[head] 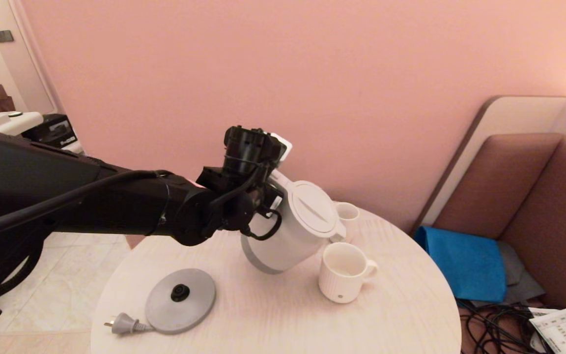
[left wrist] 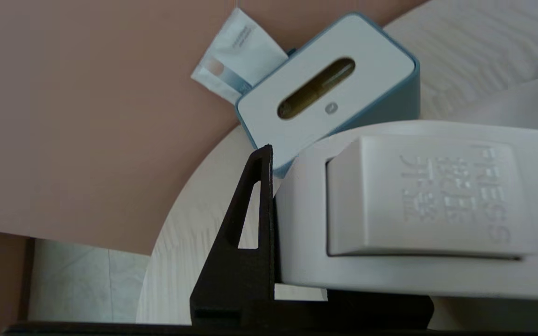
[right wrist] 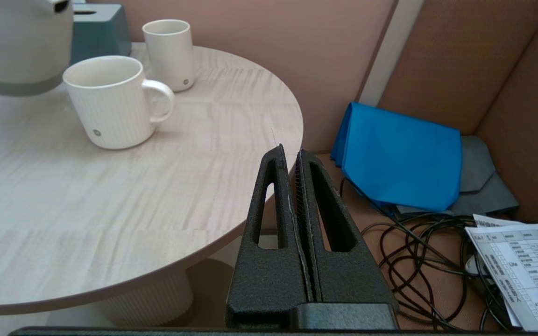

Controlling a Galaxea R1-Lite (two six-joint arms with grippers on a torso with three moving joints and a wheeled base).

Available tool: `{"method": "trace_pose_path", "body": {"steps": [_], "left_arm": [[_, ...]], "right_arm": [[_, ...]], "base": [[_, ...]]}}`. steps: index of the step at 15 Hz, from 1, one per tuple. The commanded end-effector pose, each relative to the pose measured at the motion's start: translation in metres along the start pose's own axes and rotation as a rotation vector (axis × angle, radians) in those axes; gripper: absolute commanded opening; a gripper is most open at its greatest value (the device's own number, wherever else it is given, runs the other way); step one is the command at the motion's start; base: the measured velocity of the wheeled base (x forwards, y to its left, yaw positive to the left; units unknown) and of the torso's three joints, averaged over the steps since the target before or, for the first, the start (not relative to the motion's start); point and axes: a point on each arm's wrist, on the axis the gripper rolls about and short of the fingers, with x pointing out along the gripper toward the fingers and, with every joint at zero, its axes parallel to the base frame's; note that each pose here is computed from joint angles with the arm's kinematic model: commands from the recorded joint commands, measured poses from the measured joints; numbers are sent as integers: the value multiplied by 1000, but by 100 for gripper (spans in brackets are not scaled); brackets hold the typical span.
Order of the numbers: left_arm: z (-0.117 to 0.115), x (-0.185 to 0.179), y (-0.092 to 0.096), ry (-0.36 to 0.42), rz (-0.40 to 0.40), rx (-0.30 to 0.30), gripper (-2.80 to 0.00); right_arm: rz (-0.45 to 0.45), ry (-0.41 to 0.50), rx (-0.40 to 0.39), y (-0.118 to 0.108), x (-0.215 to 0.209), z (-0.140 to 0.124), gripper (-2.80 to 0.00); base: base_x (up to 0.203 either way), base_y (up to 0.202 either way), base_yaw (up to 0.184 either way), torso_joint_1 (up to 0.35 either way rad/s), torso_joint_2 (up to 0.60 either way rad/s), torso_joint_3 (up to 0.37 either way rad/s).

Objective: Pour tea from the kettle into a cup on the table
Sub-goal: Pour water into the cup

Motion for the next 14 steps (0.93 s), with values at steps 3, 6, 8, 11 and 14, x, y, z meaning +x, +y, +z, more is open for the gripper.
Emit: {"method": "trace_pose_path", "body": {"steps": [3, 6, 8, 11, 14], "left_arm": [[3, 11, -6, -6, 4, 34, -280], [-2, 14, -9, 10, -2, 109, -280], [-4, 14, -10, 16, -4, 147, -280], [-2, 15, -10, 9, -2, 202, -280], [0, 19, -12, -2, 0, 239, -280]], "right_arm": [[0, 1, 0, 0, 0, 0, -280], [0, 2, 0, 0, 0, 0, -280], [0, 0, 0, 0, 0, 0, -280], [0, 2, 0, 0, 0, 0, -280], [0, 0, 0, 0, 0, 0, -280]], "base": [[0, 0, 0, 0, 0, 0], [0, 0, 0, 0, 0, 0], [0, 0, 0, 0, 0, 0], [0, 0, 0, 0, 0, 0], [0, 0, 0, 0, 0, 0]]}}
